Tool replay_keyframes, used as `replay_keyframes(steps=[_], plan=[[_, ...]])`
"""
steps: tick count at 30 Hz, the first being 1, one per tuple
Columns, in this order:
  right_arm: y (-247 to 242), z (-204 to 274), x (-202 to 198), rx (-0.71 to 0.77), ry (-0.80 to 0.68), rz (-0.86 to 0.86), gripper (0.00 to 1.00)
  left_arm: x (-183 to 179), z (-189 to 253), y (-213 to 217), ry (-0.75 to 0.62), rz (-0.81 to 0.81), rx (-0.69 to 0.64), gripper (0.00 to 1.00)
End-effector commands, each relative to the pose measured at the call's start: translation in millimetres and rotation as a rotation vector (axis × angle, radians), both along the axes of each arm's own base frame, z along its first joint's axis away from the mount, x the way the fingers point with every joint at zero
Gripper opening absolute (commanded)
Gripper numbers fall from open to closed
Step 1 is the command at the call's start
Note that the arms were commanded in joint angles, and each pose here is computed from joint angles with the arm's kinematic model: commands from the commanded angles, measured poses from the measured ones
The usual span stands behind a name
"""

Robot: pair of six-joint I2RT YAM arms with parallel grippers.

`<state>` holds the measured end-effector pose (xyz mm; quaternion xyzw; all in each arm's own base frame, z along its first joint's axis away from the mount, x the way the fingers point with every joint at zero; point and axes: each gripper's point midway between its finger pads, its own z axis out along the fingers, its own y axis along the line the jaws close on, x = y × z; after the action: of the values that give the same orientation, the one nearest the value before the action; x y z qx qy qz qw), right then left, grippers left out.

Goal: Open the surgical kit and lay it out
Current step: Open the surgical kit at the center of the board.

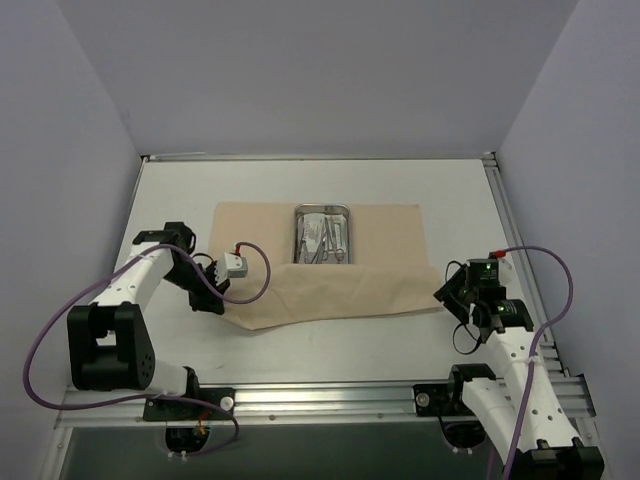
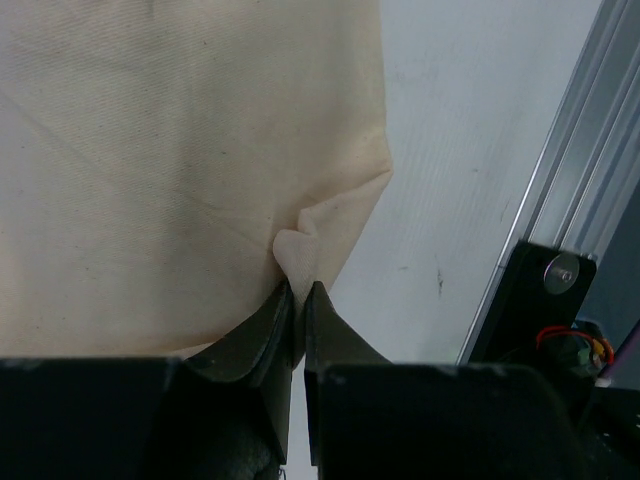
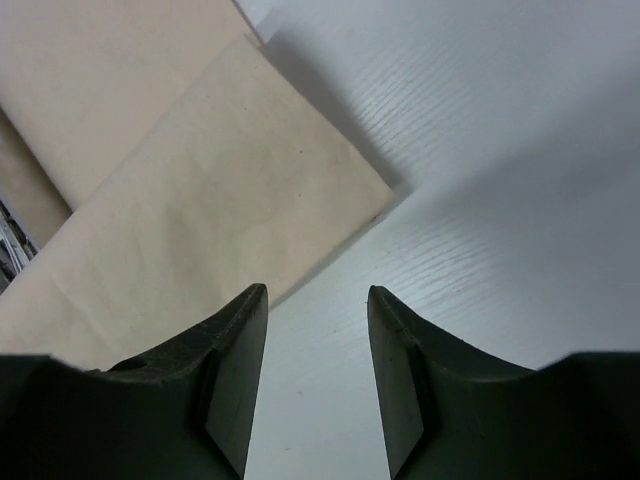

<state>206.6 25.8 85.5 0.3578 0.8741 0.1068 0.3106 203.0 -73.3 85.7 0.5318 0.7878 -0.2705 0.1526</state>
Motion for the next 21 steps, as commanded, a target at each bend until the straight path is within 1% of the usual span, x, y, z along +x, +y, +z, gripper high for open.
replay_keyframes(steps=[1, 4, 6, 8, 9, 11, 12, 14, 15, 17, 18, 19, 20, 21], plan=[[-19.0, 21.5, 2.3, -0.071, -0.018, -0.087, 0.41, -17.2, -5.6, 20.6, -0.016, -0.121, 0.102, 0.02], [-16.2, 34.0, 18.3, -0.066, -0.072, -0.064, 0.43, -25.6, -5.9, 24.6, 0.015, -0.148, 0.117, 0.02], [-16.3, 37.3, 27.3, -0.079, -0.080, -0.047, 0.43, -29.5, -2.9, 24.5, 0.034, -0.160, 0.113, 0.02], [-15.5, 39.3, 45.4, -0.100, -0.082, -0.008, 0.44, -30.0, 2.9, 22.0, 0.039, -0.173, 0.094, 0.02], [-15.1, 33.3, 57.0, -0.113, -0.067, 0.011, 0.44, -36.2, 7.0, 20.5, 0.067, -0.179, 0.082, 0.02], [-18.5, 40.0, 76.3, -0.166, -0.077, 0.055, 0.45, -39.8, 12.8, 19.0, 0.075, -0.201, 0.067, 0.02], [-19.8, 29.9, 86.3, -0.184, -0.037, 0.075, 0.45, -45.2, 17.3, 19.9, 0.089, -0.214, 0.069, 0.02], [-21.9, 41.4, 114.5, -0.229, -0.069, 0.108, 0.47, -51.1, 18.0, 26.4, 0.094, -0.244, 0.097, 0.02], [-22.0, 28.9, 127.9, -0.239, -0.037, 0.124, 0.47, -58.4, 16.7, 34.8, 0.109, -0.261, 0.143, 0.02], [-20.5, 33.0, 153.2, -0.256, -0.053, 0.161, 0.51, -65.3, 13.2, 46.2, 0.125, -0.276, 0.202, 0.03], [-19.5, 13.0, 163.4, -0.259, -0.004, 0.180, 0.53, -74.6, 10.4, 52.3, 0.153, -0.289, 0.231, 0.03], [-17.8, 8.6, 171.9, -0.256, 0.005, 0.198, 0.54, -72.9, 7.9, 64.1, 0.159, -0.258, 0.279, 0.03], [-14.3, 12.7, 187.5, -0.256, -0.010, 0.226, 0.56, -72.4, 8.2, 66.8, 0.169, -0.231, 0.295, 0.06], [-13.3, -10.1, 193.3, -0.252, 0.047, 0.244, 0.57, -71.3, 9.7, 68.6, 0.181, -0.227, 0.302, 0.09]])
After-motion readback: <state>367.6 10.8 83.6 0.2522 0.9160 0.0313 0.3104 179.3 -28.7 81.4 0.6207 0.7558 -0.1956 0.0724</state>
